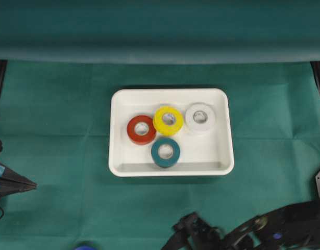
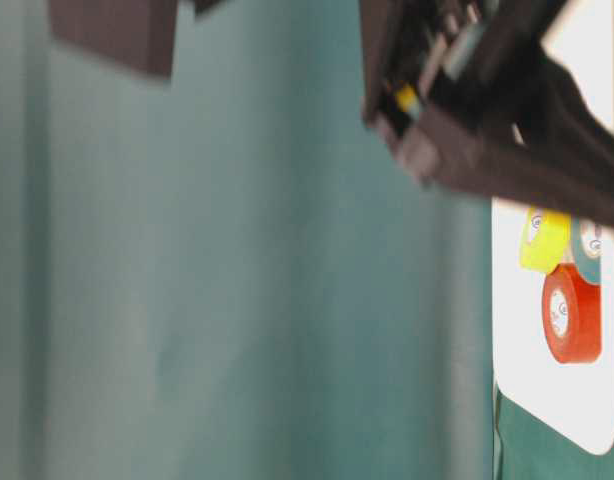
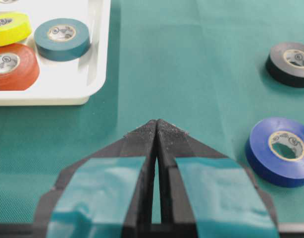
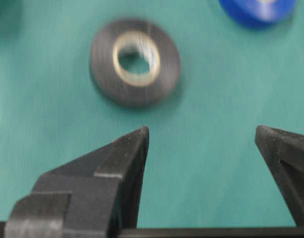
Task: Put the tape into the white case with the right arm.
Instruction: 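Move the right gripper to the black tape roll and grasp it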
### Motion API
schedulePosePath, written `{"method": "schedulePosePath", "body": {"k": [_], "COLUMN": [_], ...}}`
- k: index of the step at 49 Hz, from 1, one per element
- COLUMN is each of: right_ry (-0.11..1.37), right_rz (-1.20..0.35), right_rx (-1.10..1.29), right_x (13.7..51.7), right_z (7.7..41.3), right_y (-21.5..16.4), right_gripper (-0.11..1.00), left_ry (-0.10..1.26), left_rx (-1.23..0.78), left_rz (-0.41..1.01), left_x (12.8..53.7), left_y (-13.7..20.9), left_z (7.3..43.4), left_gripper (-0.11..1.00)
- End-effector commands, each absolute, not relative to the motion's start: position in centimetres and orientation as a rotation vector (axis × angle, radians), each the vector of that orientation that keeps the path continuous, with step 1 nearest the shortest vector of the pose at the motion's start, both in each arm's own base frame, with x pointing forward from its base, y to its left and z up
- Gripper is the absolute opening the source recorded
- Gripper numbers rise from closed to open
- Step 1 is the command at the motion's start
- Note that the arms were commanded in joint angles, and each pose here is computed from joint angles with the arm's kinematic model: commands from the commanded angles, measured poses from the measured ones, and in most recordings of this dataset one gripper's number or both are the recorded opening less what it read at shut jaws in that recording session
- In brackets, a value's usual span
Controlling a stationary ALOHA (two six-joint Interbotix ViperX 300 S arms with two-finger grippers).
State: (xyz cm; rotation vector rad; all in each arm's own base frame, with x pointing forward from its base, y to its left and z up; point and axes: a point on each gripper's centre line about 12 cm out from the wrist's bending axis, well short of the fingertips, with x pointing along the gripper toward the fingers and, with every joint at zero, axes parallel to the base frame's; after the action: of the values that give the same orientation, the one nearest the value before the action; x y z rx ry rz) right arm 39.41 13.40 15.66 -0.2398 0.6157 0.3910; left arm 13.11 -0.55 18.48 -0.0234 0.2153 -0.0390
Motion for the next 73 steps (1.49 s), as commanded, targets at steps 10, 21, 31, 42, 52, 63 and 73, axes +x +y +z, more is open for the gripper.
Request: {"method": "schedulePosePath", "body": {"k": [10,21,31,42,52,63,73], "right_ry": [0.616,0.696,0.764,0.842,0.859,0.873,0.916], "right_rz": [0.348,0.239,0.171,0.120,0.112,0.101,0.071], "right_rx": [-0.242,-0.150,-0.052,0.005,0.014,0.015,0.017], "right_x": [43.6,45.0,45.1,45.3,46.3,47.4,47.6], "right_z": [16.7,16.8,16.4,15.1,14.0,12.8,11.5], "right_y": [15.6,16.0,16.6,16.6,17.1,17.1,16.8], "right_gripper": [0.63,0.63,0.63,0.62,0.62,0.62,0.62], "left_ry": [0.203,0.203,0.205,0.203,0.205,0.203,0.205], "left_rx": [-0.025,-0.027,-0.027,-0.027,-0.025,-0.025,-0.027], "left_rz": [-0.036,-0.036,-0.036,-0.036,-0.036,-0.036,-0.036], "left_x": [13.2,13.2,13.2,13.2,13.2,13.2,13.2], "left_y": [-0.5,-0.5,-0.5,-0.5,-0.5,-0.5,-0.5], "left_z": [18.9,18.9,18.8,18.9,18.9,18.9,18.9], "left_gripper": [0.00,0.00,0.00,0.00,0.00,0.00,0.00]}}
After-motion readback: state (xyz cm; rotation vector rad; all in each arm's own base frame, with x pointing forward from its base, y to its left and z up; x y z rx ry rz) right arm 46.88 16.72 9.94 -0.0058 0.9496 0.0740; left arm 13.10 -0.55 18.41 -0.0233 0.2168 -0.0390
